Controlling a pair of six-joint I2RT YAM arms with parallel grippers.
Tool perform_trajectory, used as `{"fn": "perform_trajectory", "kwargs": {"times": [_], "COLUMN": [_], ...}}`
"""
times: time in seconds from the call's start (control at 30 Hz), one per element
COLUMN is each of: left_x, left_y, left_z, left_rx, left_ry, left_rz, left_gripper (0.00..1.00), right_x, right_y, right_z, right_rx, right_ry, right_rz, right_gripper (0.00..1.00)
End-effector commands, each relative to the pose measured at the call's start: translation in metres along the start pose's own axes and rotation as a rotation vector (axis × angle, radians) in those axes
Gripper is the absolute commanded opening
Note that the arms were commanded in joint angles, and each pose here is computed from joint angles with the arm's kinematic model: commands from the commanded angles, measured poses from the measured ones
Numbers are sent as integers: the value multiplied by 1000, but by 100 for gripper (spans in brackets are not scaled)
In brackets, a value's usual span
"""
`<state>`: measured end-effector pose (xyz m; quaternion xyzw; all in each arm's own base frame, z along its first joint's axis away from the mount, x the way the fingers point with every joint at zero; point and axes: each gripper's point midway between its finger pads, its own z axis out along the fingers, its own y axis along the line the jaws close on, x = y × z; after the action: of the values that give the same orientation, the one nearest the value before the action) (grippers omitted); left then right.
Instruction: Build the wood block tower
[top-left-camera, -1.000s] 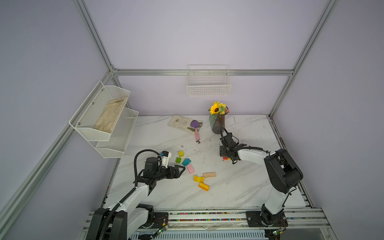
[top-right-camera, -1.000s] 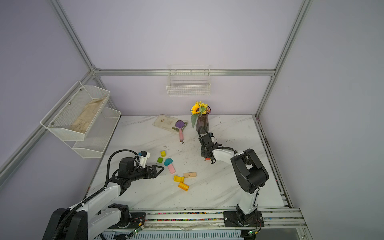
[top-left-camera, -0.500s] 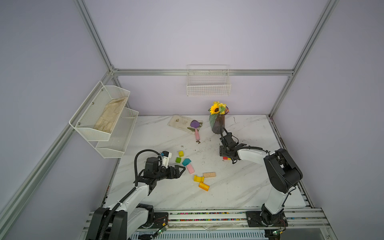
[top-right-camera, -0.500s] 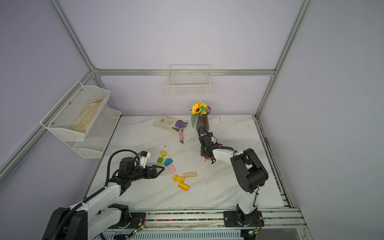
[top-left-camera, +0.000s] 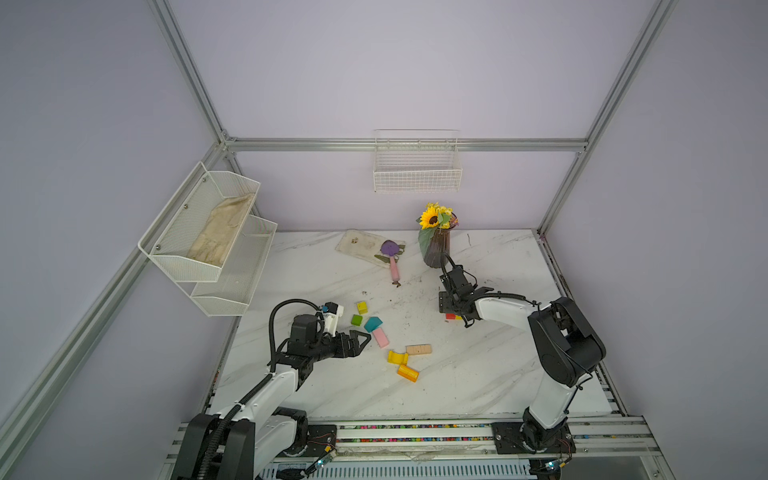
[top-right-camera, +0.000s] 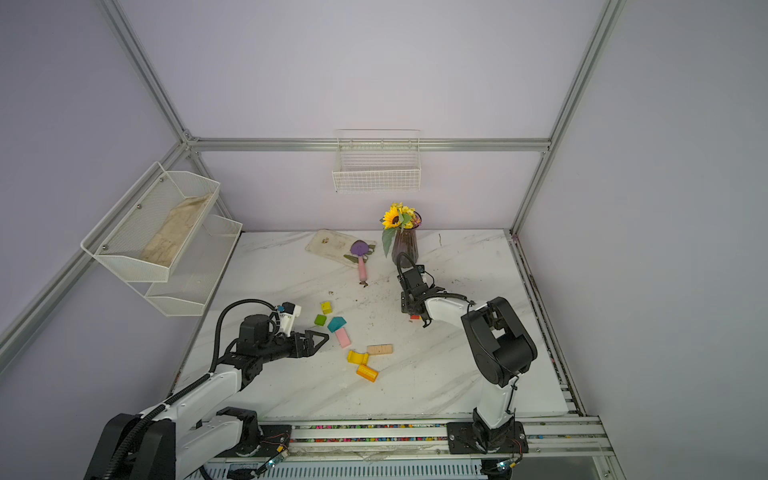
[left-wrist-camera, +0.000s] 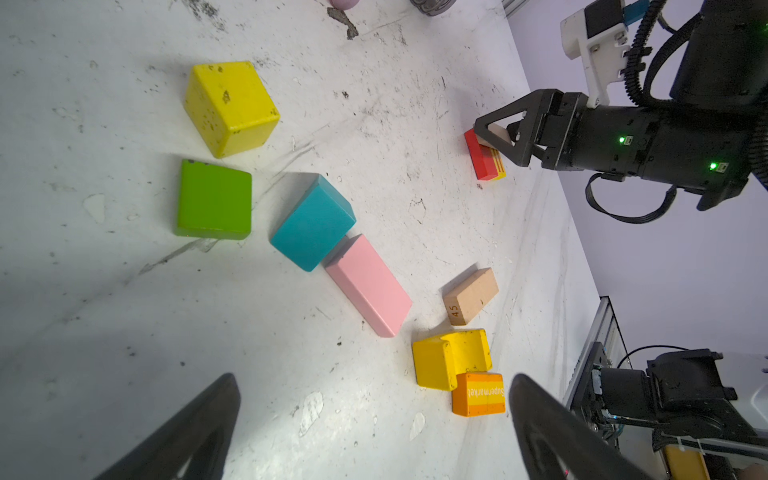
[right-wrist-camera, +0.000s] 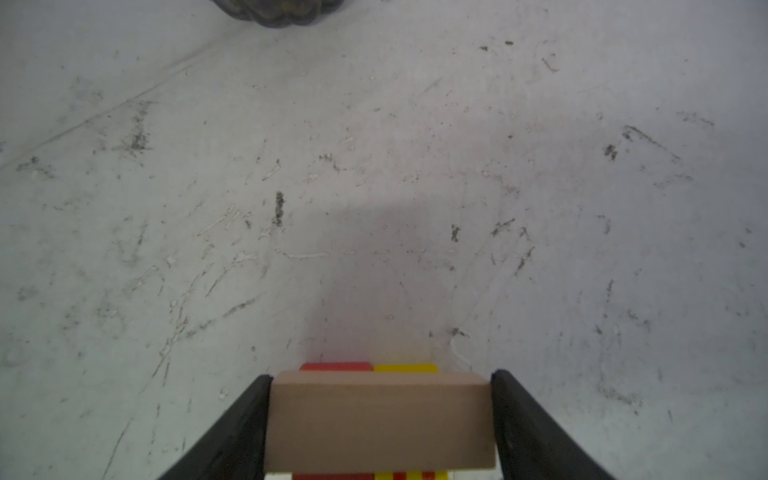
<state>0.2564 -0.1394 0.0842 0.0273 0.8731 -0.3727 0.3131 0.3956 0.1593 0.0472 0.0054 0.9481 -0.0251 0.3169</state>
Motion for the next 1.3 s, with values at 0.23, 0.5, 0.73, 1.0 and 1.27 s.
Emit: {"fn": "perform_trajectory", "kwargs": {"times": [0.23,0.5,0.73,1.0,1.27], "left_x": [-40,-40,-40,-40,-40], "left_y": [-24,-23,-22,-22,-23], "left_z": [-5,-3,-2,-1,-1], "left_rx": [40,39,37,37,38], "left_ry": [-76,-71,-65,-62,-61], "left_rz": [98,95,94,94,96], "left_gripper": [100,100,100,100,100], "right_x": [7,11,11,10,15], "right_y": [-1,-4,-5,-9,-14], "right_z": [-5,-8,-7,-7,-14], "right_rx": [-21,-21,-14,11,15], "right_ry": [28,28,28,27,26], "right_rz": [-23,-22,-20,-12,9], "right_gripper": [53,60,75,94,97]}}
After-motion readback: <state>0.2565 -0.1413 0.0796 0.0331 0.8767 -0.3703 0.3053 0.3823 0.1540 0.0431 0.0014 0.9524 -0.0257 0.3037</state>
